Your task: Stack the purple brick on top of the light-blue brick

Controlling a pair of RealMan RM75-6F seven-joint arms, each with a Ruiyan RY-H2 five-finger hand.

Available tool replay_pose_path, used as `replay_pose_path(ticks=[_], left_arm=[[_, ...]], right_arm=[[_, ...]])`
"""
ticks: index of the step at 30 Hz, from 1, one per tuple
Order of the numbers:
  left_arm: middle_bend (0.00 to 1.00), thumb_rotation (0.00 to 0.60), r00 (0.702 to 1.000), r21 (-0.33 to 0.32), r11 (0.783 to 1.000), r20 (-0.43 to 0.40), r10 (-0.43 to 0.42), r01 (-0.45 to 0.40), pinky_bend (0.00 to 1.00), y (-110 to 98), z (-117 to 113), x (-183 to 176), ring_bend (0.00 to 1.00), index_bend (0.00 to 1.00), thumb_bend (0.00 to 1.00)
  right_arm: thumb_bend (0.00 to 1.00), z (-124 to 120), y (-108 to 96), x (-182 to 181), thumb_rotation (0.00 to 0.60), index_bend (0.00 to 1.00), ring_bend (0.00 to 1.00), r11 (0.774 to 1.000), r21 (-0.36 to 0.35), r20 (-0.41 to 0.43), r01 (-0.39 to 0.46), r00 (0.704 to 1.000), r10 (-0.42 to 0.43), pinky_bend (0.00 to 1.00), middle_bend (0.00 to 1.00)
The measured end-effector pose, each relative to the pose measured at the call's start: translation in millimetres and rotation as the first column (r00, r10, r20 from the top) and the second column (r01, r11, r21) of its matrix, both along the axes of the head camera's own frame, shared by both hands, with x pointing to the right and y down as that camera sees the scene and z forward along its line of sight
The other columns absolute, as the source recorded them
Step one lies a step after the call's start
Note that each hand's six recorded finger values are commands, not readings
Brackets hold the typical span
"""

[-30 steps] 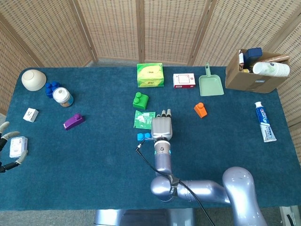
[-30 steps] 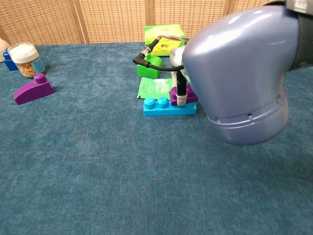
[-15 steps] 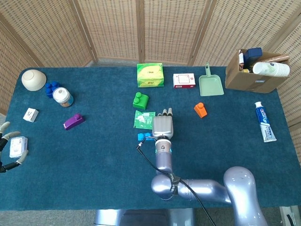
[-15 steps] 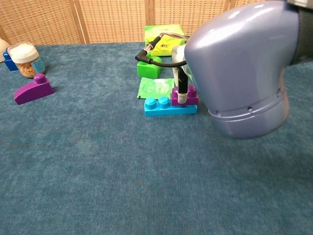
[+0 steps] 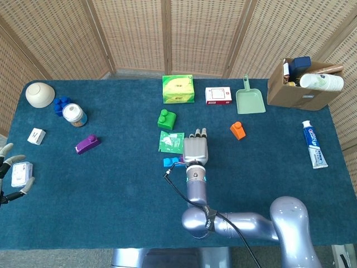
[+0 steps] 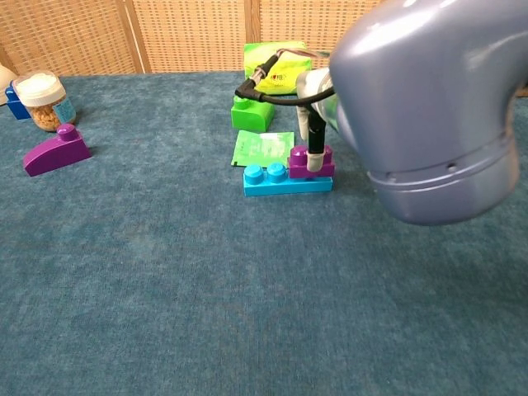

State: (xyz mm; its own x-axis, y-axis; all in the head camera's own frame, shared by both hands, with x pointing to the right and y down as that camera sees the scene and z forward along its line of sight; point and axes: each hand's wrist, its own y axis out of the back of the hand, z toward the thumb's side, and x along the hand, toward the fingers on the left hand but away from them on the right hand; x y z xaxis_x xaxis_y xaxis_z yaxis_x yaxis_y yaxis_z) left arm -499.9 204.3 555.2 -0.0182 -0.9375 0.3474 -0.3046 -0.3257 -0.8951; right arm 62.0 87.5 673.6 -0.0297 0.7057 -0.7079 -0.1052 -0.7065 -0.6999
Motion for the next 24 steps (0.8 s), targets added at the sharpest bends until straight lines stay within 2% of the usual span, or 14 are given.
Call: replay_pose_path(ticks=[8, 14, 16, 20, 24], left_arm=[[0.01, 0.325, 1.000, -0.009, 1.000, -0.003, 0.024, -0.024, 0.00, -1, 0, 7, 0.00, 0.25, 0.38], [0.01, 0.332, 0.999, -0.016, 0.999, 0.000, 0.035, -0.035, 0.00, -1, -1, 10, 0.00, 0.25, 0.38], [0.01, 0.331, 0.999, -0.019, 0.999, 0.001, 0.039, -0.039, 0.00, -1, -1, 12, 0.00, 0.25, 0.38], [0.02, 0.319, 0.999, -0.028, 0.998, 0.001, 0.054, -0.054, 0.00, -2, 0, 16, 0.00, 0.24, 0.38], [0.02, 0.307, 0.997, -0.040, 0.996, 0.001, 0.081, -0.081, 0.00, -3, 0, 22, 0.00, 0.23, 0.37]], right_arm=[[0.16, -16, 0, 6, 0.600, 0.38, 0.06, 1.000, 0.009, 0.058, -0.005, 0.998, 0.005, 0.09, 0.24], [0.14, -28, -7, 12, 0.600, 0.38, 0.03, 0.998, 0.067, 0.149, -0.017, 0.989, 0.007, 0.07, 0.24], [0.13, -31, -9, 14, 0.586, 0.37, 0.01, 0.995, 0.094, 0.185, -0.018, 0.983, 0.000, 0.06, 0.23], [0.11, -36, -12, 20, 0.506, 0.35, 0.00, 0.990, 0.139, 0.244, -0.010, 0.969, -0.024, 0.04, 0.21], [0.11, -42, -14, 29, 0.483, 0.35, 0.00, 0.983, 0.185, 0.287, 0.008, 0.956, -0.062, 0.02, 0.20]])
